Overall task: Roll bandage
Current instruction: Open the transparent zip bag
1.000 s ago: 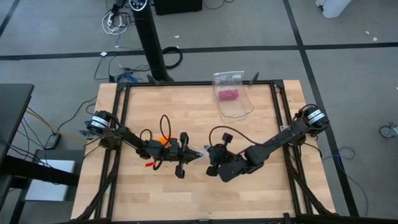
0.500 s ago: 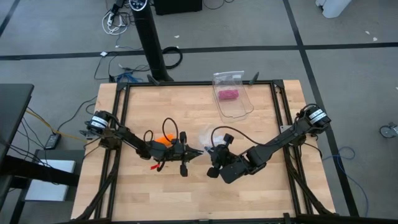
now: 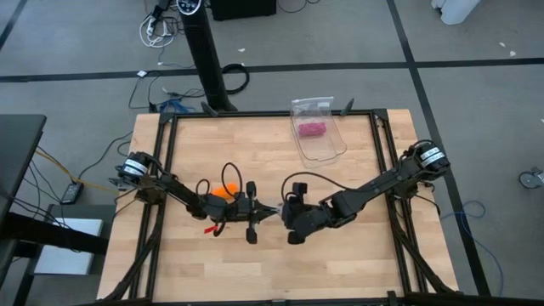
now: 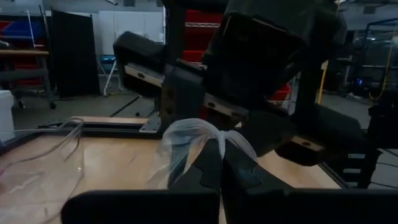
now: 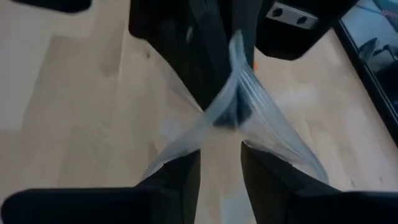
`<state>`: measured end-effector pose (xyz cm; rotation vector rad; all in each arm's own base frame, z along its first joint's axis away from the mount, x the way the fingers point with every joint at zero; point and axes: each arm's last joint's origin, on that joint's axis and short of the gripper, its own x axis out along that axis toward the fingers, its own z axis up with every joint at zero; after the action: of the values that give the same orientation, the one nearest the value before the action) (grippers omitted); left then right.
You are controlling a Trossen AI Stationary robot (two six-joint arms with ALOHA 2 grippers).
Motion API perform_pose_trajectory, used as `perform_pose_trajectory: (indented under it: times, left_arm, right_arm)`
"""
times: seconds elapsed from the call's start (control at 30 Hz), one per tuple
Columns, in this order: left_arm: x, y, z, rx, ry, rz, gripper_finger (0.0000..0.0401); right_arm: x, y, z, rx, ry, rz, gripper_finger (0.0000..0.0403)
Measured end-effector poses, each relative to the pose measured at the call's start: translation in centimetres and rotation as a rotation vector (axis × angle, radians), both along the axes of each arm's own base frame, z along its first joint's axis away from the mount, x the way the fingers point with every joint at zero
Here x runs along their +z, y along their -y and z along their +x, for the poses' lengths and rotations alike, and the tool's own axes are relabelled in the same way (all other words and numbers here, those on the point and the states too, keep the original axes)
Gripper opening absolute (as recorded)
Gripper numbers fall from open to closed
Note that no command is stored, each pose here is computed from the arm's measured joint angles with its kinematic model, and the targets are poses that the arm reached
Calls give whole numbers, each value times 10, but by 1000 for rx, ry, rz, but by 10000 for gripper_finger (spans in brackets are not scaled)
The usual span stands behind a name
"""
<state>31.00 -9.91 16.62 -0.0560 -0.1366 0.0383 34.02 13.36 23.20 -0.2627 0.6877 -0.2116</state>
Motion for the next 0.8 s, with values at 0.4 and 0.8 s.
perform_pose_trajectory:
  times: [0.4, 0.8]
  left_arm:
    - [4, 1, -1, -28, 38, -13, 0]
    - [-3, -5, -13, -17, 42, -17, 1]
  right_arm:
    - [2, 4, 8, 8, 74, 102, 171]
    - [3, -4, 1, 14, 57, 117, 209]
